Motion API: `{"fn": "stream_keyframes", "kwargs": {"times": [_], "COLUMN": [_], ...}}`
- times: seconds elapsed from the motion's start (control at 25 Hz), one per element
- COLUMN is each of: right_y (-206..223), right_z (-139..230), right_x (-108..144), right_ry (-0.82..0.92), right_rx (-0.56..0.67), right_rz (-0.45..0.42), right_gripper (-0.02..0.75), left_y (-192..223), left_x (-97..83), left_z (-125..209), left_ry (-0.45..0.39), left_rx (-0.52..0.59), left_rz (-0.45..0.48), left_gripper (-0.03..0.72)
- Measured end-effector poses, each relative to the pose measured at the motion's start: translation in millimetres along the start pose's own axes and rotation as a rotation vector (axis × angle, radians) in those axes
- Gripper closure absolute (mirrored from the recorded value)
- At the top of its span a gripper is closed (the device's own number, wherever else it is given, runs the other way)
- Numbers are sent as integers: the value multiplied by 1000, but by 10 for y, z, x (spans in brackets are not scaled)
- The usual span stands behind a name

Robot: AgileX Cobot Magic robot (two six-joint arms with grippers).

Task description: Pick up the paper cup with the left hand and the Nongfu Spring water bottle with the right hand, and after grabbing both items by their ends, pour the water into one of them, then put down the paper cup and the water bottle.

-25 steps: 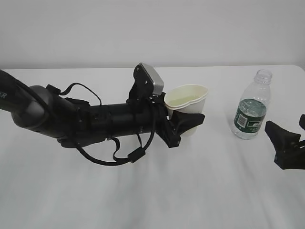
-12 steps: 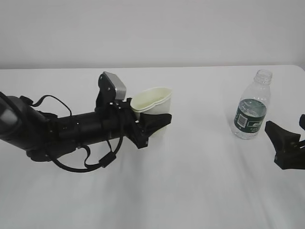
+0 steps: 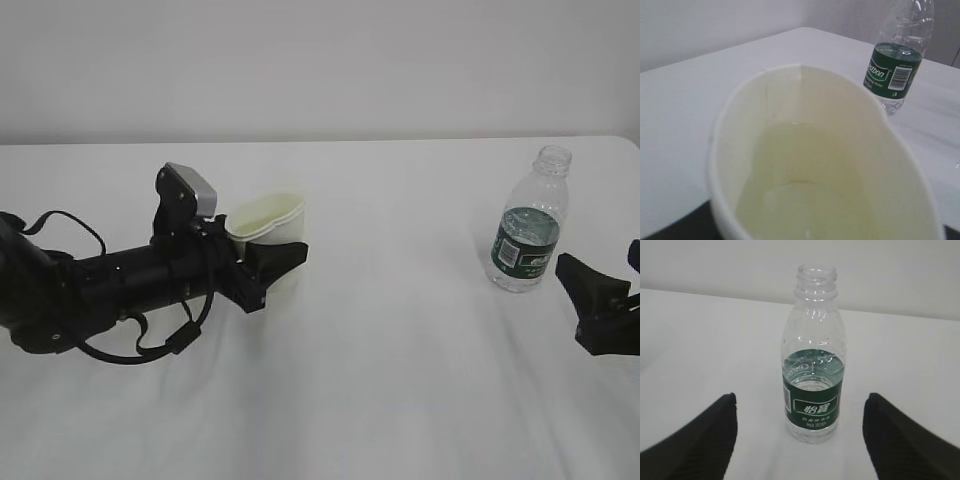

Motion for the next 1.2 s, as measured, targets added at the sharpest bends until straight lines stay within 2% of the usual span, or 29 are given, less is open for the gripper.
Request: {"fn": "stream_keyframes", "kwargs": {"times": [0.2, 0.44, 0.8, 1.0, 1.2], "right_y": [0, 0, 0, 0, 0], "right_z": [0, 0, 0, 0, 0], "right_x": [0, 0, 0, 0, 0], "right_ry": [0, 0, 0, 0, 0], "right_rx": [0, 0, 0, 0, 0], "right_rz": [0, 0, 0, 0, 0], "right_gripper": [146, 146, 145, 146, 146], "left_y": [-68, -145, -184, -203, -295], "left_x": [65, 116, 290, 351, 499], "left_z": [34, -61, -161, -190, -190], "left_ry": [-11, 19, -25, -1, -28], "left_rx": [-7, -43, -104, -119, -146], "left_rz": [-51, -114, -217, -255, -356], "left_gripper": [330, 330, 330, 330, 330]}}
Point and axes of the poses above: a point on each arm's last joint axis where the gripper is mounted, y pointing out along that axis toward the gripper, x along the wrist's bending axis when the last joint is at zero, z = x × y, the point moved 8 cm from there along y, pointing out along that axis toward the gripper, and after that the axes turned 13 degrees about -y, right-handed, at the moved point
